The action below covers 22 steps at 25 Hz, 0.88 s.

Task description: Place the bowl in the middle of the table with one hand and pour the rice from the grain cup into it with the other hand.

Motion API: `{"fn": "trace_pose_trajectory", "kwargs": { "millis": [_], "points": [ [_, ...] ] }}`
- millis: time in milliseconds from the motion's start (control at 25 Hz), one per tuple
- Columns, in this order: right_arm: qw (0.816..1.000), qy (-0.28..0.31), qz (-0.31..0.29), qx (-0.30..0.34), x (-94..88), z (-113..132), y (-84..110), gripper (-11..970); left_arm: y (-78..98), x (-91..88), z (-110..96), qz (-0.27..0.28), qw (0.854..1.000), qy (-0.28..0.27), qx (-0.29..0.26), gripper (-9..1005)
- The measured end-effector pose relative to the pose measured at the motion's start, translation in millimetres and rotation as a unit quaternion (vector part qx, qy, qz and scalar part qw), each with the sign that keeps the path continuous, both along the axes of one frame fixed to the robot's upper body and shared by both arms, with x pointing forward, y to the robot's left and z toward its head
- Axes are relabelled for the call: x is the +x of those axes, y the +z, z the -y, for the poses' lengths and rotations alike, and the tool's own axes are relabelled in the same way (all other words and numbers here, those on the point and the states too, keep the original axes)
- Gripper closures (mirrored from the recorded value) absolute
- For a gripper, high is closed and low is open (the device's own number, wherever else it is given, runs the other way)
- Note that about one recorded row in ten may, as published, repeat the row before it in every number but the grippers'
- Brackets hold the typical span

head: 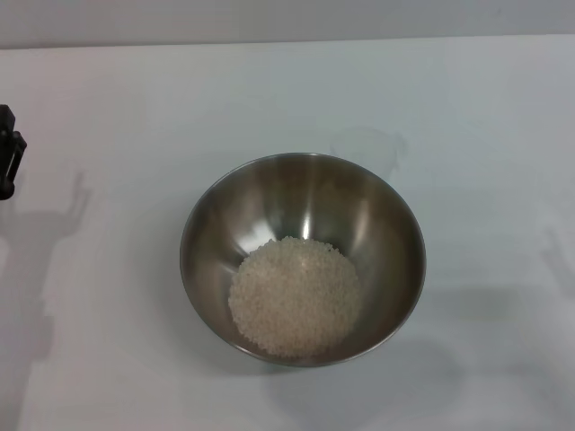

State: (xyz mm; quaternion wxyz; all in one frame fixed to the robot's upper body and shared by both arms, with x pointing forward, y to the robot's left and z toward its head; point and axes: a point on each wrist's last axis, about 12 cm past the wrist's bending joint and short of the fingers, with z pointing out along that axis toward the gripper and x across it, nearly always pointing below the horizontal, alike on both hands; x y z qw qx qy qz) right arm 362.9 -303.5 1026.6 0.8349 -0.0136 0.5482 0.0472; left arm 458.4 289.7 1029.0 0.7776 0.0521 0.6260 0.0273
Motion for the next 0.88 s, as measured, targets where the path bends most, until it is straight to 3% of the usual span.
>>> {"fn": "trace_pose_trajectory", "kwargs": {
  "millis": [80,880],
  "points": [
    [1.0,-0.005,0.006,0.003,-2.0,3,1.3,144,0.0,0.0,0,0.0,1.0,0.0,0.0,192],
    [0.999,-0.028,0.031,-0.007,-9.1,11,6.1,145,-4.2,-17.2,-3,0.019,1.0,-0.012,0.022,194]
  ]
}}
